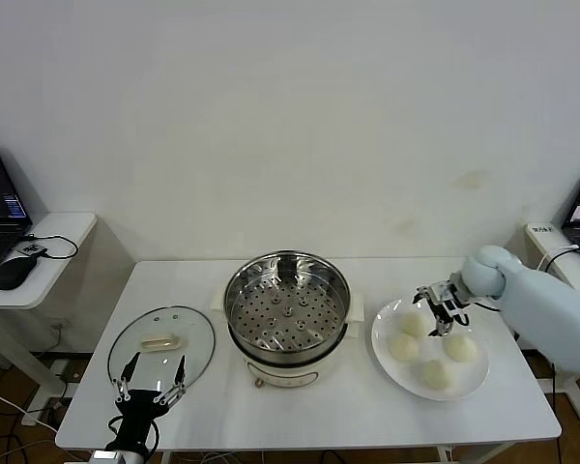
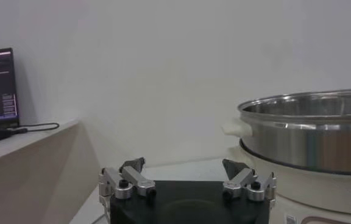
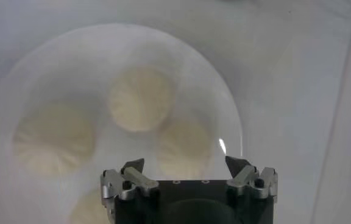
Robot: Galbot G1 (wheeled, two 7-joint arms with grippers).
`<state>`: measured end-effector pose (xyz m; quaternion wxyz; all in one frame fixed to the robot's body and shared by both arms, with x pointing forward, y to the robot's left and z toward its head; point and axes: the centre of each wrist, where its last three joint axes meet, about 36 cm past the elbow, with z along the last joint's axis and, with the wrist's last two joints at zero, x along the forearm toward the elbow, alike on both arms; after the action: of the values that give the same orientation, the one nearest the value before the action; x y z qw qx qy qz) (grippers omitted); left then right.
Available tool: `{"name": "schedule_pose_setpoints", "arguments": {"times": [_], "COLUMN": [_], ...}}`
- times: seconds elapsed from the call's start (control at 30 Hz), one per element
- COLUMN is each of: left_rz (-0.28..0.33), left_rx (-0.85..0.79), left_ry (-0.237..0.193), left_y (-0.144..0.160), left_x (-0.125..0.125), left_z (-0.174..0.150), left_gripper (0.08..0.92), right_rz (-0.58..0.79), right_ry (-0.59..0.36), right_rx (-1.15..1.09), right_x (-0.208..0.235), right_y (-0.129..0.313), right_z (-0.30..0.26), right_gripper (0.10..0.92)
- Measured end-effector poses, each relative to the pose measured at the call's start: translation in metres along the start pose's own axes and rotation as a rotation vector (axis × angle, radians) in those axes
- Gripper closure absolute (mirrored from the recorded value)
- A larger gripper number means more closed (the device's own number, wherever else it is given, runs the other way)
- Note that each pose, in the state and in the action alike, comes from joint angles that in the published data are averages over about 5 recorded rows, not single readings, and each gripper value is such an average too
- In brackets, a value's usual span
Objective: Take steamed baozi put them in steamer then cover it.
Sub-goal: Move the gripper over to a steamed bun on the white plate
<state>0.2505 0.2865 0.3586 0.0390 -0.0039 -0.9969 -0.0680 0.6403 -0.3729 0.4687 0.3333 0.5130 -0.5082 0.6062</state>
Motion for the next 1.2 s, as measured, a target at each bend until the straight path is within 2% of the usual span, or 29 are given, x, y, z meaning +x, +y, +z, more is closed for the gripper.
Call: {"name": "schedule_pose_setpoints", "arguments": {"times": [0.3,0.5,0.8,1.2], "left_rz": [-0.002,-0.002,-0.006,-0.009], "left_rx": [0.003,0.005,0.002,0.005], "left_ry": [-0.003,-0.005,-0.010,-0.015], "left_y": [0.000,-0.001,0.001,0.001], "left_x": [0.000,-0.001,-0.001,0.000], "left_z": [0.000,0.000,-0.002,-0.003], "left_gripper": [0.177,0.177,0.177,0.177], "right_rz": [-0.015,-0.017,-0.015,-0.010], "right_ry": [0.018,0.021,0.020,0.019], "right_rx": [-0.019,-0.029,-0.038,-0.040], "right_x": [-0.015,-0.021,-0.025,-0.017], "right_y": [-0.001,-0.001,-0.001,-0.006], "right_z": [0.001,0.001,0.000,0.001], "right_gripper": [0.200,0.231,0.331,0.528]}}
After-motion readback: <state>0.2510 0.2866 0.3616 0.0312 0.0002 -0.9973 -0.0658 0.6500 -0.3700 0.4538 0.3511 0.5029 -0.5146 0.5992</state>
